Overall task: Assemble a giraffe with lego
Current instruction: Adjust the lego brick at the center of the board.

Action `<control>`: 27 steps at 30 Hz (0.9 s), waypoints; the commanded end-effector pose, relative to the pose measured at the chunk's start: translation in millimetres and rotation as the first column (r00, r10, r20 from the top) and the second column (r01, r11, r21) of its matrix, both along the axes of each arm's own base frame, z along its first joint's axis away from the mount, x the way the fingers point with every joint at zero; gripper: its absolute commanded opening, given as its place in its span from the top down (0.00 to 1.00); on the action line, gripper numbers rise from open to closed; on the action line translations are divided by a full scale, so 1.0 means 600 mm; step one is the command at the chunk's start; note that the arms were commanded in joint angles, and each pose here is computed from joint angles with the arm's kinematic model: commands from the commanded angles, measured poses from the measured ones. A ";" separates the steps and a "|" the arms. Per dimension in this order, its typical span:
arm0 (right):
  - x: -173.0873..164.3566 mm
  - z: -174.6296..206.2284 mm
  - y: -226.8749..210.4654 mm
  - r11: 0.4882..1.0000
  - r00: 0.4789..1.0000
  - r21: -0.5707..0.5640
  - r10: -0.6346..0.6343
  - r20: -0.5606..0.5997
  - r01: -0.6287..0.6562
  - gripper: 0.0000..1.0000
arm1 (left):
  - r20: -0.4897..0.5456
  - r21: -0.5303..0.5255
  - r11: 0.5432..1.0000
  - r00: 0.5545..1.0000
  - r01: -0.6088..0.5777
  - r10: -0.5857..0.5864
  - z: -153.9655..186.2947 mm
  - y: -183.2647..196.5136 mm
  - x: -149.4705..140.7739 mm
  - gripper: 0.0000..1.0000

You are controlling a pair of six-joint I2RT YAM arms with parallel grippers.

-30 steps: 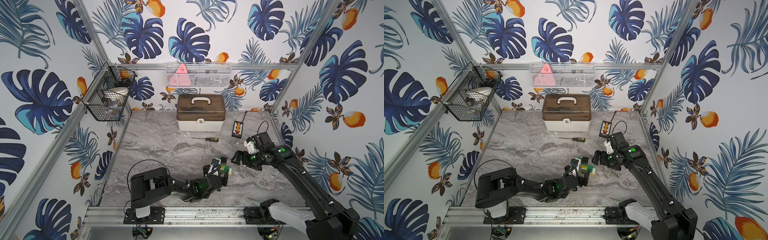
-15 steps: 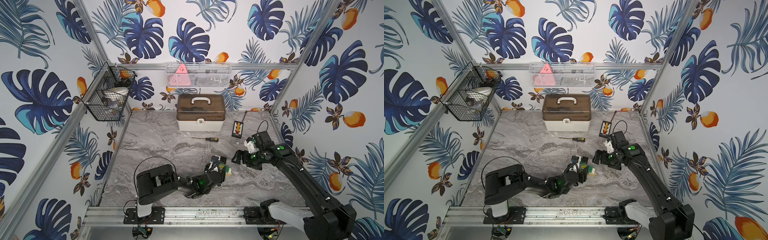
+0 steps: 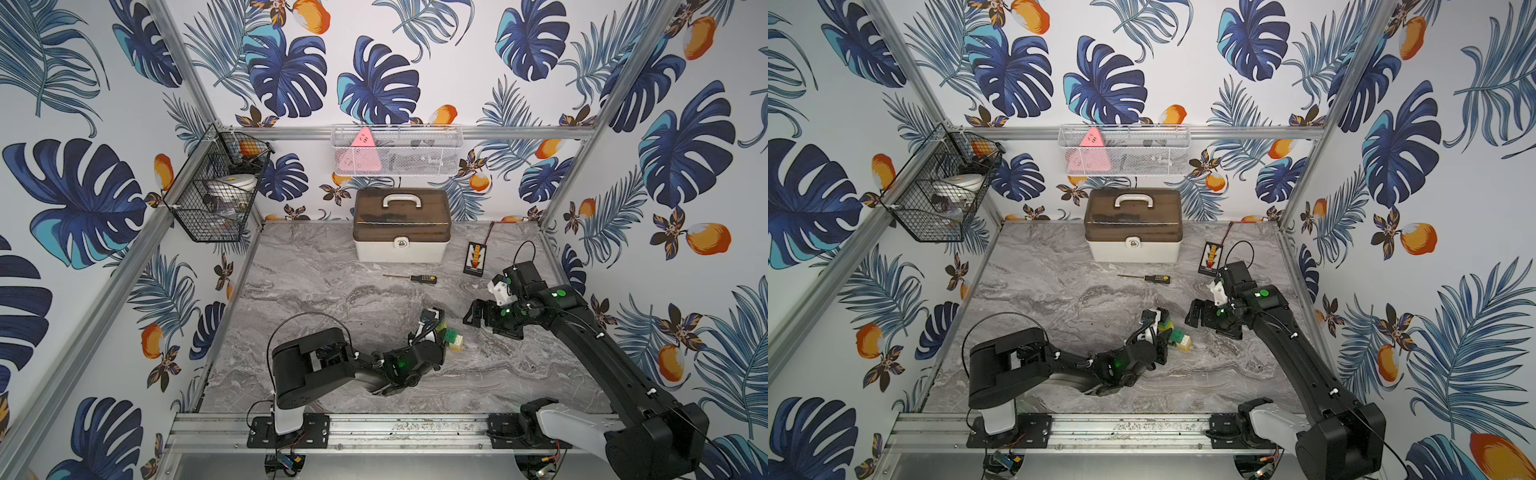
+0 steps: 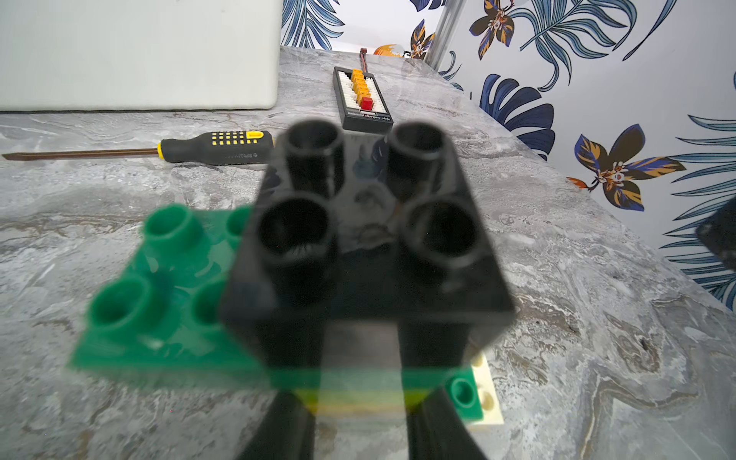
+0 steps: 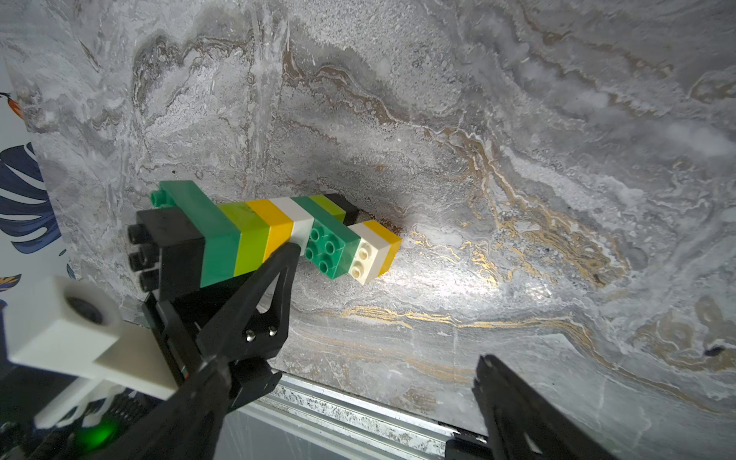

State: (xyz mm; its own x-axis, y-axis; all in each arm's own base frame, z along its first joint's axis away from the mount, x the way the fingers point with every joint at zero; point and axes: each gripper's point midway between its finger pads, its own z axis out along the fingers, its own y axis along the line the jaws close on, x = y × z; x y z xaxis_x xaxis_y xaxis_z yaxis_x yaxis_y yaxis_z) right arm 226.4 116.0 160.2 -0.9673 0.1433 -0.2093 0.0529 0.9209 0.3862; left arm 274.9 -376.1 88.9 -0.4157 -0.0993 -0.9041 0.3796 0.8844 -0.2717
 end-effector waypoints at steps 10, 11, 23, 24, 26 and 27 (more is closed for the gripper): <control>0.004 -0.001 0.003 1.000 1.000 0.011 0.007 0.011 -0.007 0.02 | -0.006 -0.043 0.999 1.000 0.022 -0.022 0.004 0.003 -0.006 0.65; 0.003 -0.002 0.002 1.000 1.000 0.011 0.006 0.009 -0.006 0.02 | -0.009 -0.046 0.998 0.999 0.035 -0.035 0.003 0.000 -0.009 0.66; 0.006 0.004 -0.001 1.000 0.999 0.002 0.010 0.038 -0.011 0.02 | -0.021 0.001 0.996 0.996 0.088 -0.088 0.020 -0.005 -0.018 0.81; 0.009 0.006 -0.001 1.000 0.999 0.000 0.011 0.042 -0.011 0.02 | -0.024 0.016 0.995 0.995 0.095 -0.094 0.025 -0.005 -0.019 0.82; 0.014 0.013 -0.002 1.000 0.998 -0.005 0.007 0.055 -0.007 0.02 | -0.051 0.084 0.991 0.994 0.101 -0.097 0.034 0.001 -0.022 0.86; 0.016 0.015 -0.003 1.000 0.998 -0.009 0.006 0.060 -0.005 0.02 | -0.062 0.113 0.988 0.993 0.108 -0.101 0.041 0.003 -0.024 0.88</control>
